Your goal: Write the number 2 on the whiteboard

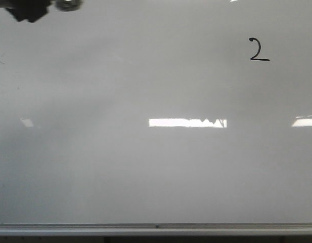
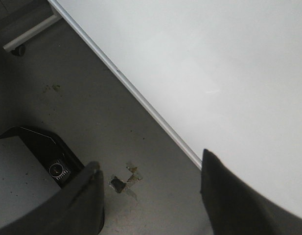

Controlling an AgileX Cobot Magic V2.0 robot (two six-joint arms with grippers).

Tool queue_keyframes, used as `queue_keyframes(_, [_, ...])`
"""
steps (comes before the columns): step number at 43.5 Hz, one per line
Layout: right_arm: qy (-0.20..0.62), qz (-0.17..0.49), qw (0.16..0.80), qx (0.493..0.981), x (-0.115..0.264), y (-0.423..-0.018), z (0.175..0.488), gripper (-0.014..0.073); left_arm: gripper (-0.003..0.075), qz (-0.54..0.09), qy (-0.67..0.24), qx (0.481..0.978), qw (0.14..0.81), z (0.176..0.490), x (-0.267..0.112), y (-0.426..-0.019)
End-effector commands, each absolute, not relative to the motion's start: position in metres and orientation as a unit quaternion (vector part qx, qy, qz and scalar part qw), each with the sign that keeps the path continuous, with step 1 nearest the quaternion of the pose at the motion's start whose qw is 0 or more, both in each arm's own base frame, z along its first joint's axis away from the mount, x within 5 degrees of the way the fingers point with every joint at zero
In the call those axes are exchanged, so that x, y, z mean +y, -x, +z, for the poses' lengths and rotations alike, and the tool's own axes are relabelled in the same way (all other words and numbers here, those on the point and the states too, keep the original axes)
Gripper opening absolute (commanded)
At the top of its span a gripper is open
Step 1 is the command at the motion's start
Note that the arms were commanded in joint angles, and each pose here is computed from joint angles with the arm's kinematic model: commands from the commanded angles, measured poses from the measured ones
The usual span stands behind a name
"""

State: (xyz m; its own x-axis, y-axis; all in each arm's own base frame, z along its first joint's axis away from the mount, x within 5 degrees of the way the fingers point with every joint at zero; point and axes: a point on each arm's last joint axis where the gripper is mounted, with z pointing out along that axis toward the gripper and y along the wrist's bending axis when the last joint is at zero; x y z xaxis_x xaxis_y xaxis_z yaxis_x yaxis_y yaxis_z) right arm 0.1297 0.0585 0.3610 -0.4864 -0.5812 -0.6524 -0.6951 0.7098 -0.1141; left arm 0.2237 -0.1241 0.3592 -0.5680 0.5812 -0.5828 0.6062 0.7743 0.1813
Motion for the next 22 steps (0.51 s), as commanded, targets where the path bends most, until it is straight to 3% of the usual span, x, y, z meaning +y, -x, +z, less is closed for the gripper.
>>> queue_keyframes(1, [0.361, 0.084, 0.38, 0.847, 0.058, -0.13, 0.374, 0.0463, -0.002, -0.01, -0.255, 0.886, 0.386, 0.372, -0.09, -0.23])
queue_keyframes(12, [0.359, 0.085, 0.385, 0.846, 0.059, -0.13, 0.374, 0.0463, -0.002, -0.015, -0.07, 0.878, 0.473, 0.325, -0.025, -0.259])
queue_keyframes(22, [0.358, 0.088, 0.385, 0.846, 0.059, -0.13, 0.375, 0.0463, -0.002, -0.007, -0.018, 0.831, 0.555, 0.293, -0.01, -0.276])
